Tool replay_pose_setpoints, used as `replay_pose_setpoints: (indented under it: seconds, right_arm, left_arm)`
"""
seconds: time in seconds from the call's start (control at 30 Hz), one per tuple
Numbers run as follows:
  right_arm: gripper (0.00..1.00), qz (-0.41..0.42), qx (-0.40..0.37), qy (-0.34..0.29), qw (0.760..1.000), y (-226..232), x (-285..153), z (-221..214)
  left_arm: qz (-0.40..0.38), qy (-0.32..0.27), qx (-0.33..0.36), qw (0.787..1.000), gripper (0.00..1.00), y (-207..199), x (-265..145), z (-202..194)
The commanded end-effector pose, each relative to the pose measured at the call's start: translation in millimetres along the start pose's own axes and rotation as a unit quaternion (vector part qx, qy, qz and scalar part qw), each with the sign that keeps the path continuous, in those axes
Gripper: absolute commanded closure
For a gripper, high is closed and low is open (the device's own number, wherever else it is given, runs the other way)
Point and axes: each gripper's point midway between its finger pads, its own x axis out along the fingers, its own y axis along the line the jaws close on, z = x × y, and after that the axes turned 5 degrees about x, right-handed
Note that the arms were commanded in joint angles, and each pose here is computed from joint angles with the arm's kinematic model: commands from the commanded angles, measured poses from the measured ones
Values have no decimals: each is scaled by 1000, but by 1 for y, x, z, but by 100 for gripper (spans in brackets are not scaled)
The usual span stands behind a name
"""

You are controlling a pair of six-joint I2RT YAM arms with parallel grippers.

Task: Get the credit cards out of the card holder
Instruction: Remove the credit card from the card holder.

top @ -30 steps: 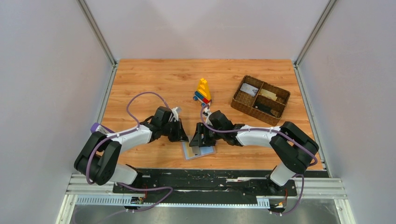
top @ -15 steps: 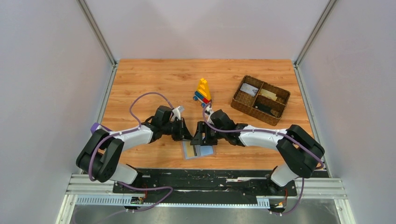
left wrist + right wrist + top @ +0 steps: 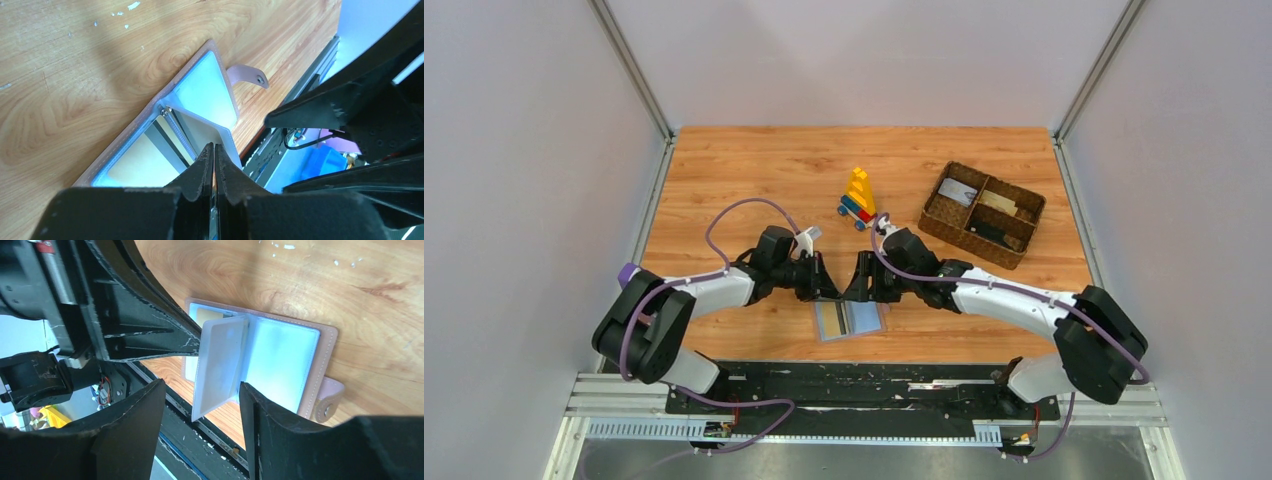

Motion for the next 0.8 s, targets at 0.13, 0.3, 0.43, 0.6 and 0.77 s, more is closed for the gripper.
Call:
replay_pose_setpoints:
  seconds: [0.13,0.3,0.43,0.6,0.77]
  right_arm:
    - [49,7,-23,-51,998,17,-23,26]
    - [55,13,-26,-48,998,19,-25,24]
    - [56,17,-28,-46,998,20,-25,23]
    - [57,20,-31,-38,999,19,-23,19]
    - [57,24,-33,-40,998,21,-26,19]
  left_arm:
    - [-23,0,10,1000,89,-9,6,3]
    - [-26,2,7,1000,88,-10,9,3]
    - [-26,1,7,1000,87,-10,9,4]
    - [-24,0,7,1000,86,-10,10,5]
    - [-26,3,5,1000,85,-10,13,5]
